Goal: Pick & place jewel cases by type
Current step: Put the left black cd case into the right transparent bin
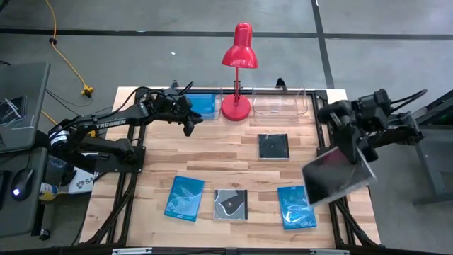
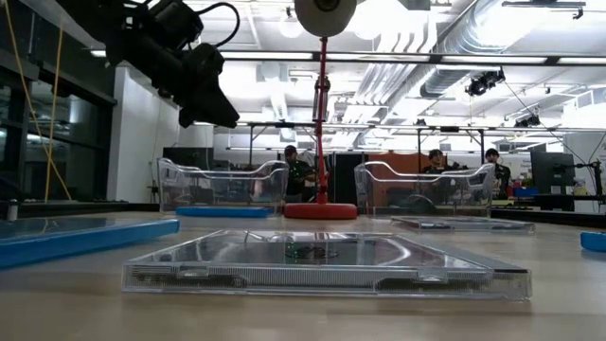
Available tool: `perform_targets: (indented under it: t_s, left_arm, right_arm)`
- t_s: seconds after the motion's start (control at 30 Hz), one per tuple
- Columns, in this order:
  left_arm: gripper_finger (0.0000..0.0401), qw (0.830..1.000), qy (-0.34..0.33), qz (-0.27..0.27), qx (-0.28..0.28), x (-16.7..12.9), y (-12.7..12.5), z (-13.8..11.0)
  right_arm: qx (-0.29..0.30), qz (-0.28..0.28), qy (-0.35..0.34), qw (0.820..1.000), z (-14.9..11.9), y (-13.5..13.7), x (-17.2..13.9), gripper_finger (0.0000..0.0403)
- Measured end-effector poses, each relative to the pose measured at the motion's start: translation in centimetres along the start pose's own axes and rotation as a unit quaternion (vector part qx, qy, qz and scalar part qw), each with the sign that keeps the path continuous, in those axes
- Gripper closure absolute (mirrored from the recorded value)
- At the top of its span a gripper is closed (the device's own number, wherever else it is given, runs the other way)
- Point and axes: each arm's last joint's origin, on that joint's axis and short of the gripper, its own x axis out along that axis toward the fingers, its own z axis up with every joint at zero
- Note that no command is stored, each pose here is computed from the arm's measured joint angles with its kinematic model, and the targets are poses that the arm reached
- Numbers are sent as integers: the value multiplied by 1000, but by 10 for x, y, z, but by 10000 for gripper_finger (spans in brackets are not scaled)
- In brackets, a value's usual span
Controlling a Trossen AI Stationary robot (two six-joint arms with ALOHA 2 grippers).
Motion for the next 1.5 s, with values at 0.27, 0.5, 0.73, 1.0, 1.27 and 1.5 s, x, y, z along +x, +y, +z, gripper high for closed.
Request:
perform_targets:
  t_s: [0.27, 0.5, 0.73, 1.0, 1.27, 1.5]
  left_arm:
    - [281, 1000, 0, 0, 0, 0, 0, 0]
    - [281, 1000, 0, 0, 1, 0, 0, 0]
    - [281, 1000, 0, 0, 1, 0, 0, 0]
    - [281, 1000, 0, 1, 1, 0, 0, 0]
    - [281, 1000, 0, 2, 1, 0, 0, 0]
    - [281, 1000, 0, 2, 3, 0, 0, 0]
  right_arm:
    - [9, 22, 11, 1000, -2, 1, 0, 399]
    - [24, -2, 14, 1000, -5, -1, 0, 399]
    - [49, -148, 28, 987, -11, -15, -12, 400]
    - [69, -369, 85, 923, -22, -30, -34, 401]
    - [23, -574, 171, 800, -13, -23, -54, 401]
    - [-9, -706, 232, 670, 2, -6, -67, 400]
